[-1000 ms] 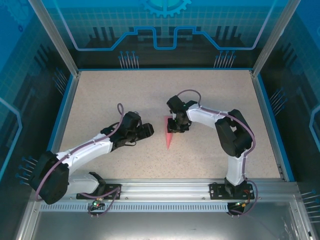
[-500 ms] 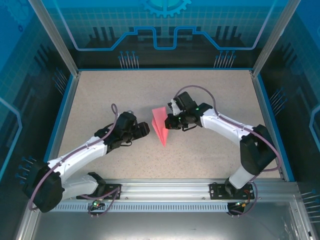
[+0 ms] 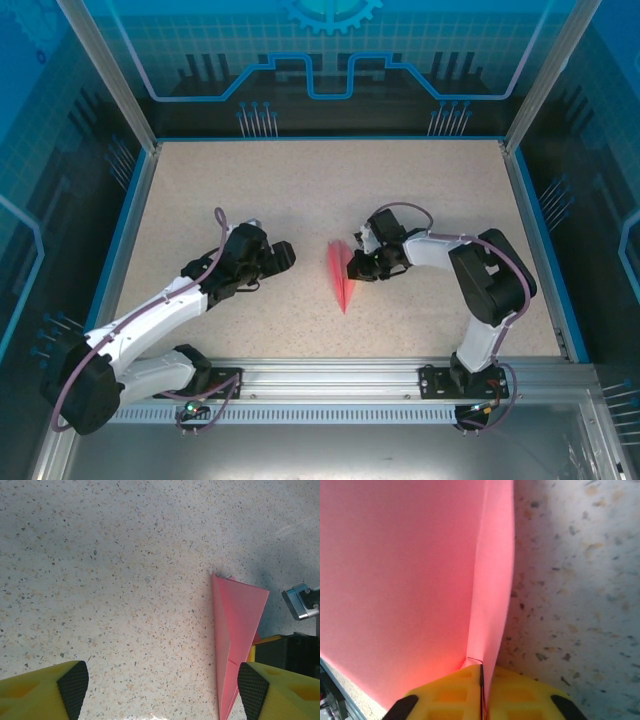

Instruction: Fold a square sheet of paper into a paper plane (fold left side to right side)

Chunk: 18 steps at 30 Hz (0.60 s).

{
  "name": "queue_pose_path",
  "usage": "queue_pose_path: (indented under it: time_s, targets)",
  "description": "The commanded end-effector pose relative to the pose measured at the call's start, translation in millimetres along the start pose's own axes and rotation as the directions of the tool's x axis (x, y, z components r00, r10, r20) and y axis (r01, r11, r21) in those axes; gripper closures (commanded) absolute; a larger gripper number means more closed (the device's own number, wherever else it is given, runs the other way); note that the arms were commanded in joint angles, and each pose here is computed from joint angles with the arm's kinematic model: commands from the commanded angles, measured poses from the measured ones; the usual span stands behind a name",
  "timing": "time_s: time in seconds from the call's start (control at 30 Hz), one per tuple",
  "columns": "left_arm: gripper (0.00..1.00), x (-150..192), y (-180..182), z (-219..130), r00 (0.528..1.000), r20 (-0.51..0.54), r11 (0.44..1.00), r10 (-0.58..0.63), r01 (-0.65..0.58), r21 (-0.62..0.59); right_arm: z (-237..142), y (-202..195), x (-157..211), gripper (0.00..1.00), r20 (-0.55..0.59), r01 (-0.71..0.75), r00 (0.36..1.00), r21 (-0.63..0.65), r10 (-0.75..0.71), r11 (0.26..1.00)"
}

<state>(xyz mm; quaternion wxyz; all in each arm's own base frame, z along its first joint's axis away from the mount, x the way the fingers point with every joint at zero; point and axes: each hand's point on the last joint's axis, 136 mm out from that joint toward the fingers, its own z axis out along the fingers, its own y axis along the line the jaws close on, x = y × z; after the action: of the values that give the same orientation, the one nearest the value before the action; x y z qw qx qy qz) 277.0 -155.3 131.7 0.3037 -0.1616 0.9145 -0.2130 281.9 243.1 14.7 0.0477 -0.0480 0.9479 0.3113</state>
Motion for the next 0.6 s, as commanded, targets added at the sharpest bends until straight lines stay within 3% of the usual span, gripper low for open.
queue_pose_path:
  time_s: [0.0, 0.2, 0.33, 0.57]
  targets:
    - [0.18, -5.6, -1.8, -3.3, 1.000, 0.005, 1.000, 0.004, -0.004, -0.004, -10.7, -3.3, -1.3, 0.80, 0.016, 0.047, 0.999, 0.025, -0.047, 0.999]
    - [0.17, -8.6, -5.2, -3.1, 1.000, 0.009, 1.000, 0.019, -0.019, 0.002, -55.4, -5.3, -1.9, 0.57, 0.061, 0.065, 0.995, 0.183, -0.078, 0.981]
    - [0.15, -13.7, -8.2, -2.2, 0.999, 0.026, 1.000, 0.018, -0.019, 0.011, -85.5, 2.9, 3.0, 0.49, 0.067, 0.067, 0.994, 0.276, -0.089, 0.959]
    - [0.12, -16.6, -11.8, 3.9, 0.999, 0.030, 1.000, 0.016, -0.016, 0.018, -58.0, 33.2, 35.0, 0.44, -0.039, 0.097, 0.995, 0.323, -0.089, 0.942]
